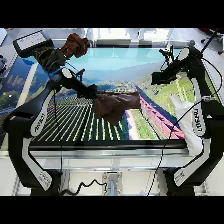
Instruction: Fold the shirts.
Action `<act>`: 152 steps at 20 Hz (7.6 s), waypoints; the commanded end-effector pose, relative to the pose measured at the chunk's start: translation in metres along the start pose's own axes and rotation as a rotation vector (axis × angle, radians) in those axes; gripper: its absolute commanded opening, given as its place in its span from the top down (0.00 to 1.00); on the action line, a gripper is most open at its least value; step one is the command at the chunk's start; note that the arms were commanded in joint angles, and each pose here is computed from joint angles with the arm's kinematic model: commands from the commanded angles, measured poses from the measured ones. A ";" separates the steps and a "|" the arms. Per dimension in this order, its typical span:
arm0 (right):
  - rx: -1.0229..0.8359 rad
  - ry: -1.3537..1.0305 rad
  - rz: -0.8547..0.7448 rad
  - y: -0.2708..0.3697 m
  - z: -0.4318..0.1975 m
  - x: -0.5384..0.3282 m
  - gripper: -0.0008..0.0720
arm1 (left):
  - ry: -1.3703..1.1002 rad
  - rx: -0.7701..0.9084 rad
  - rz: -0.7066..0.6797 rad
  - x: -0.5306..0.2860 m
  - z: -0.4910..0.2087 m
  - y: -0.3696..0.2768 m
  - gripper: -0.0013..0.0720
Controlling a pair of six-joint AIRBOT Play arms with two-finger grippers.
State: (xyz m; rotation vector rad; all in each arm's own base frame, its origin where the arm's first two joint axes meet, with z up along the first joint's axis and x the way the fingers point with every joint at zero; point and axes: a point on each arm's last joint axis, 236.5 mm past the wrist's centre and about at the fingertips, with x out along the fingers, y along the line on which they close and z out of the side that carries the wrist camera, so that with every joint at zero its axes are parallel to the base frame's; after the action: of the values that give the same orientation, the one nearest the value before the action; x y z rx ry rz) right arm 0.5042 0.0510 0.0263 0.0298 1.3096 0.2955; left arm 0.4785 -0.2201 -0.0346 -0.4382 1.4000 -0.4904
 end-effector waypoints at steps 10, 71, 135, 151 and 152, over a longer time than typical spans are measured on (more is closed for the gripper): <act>0.035 0.023 -0.001 0.002 -0.007 -0.005 0.47 | -0.118 0.020 0.131 0.001 0.054 0.028 0.97; -0.263 -0.018 0.131 -0.079 -0.015 0.027 0.41 | 0.183 0.086 0.274 -0.152 -0.051 0.012 0.30; 0.031 0.218 0.661 0.093 -0.038 0.130 0.94 | 0.173 0.082 0.297 -0.153 -0.048 0.017 0.30; -0.404 -0.070 0.332 0.016 0.011 0.026 0.77 | 0.178 0.081 0.295 -0.152 -0.049 0.018 0.30; -0.465 -0.092 0.425 0.044 0.008 0.009 0.94 | 0.177 0.081 0.293 -0.152 -0.049 0.017 0.30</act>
State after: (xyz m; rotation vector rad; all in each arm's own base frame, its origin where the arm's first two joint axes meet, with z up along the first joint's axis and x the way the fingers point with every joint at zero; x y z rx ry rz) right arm 0.5157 0.0721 -0.0233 -0.0037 1.2518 0.7690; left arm 0.4158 -0.1192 0.0743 -0.1194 1.5760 -0.3467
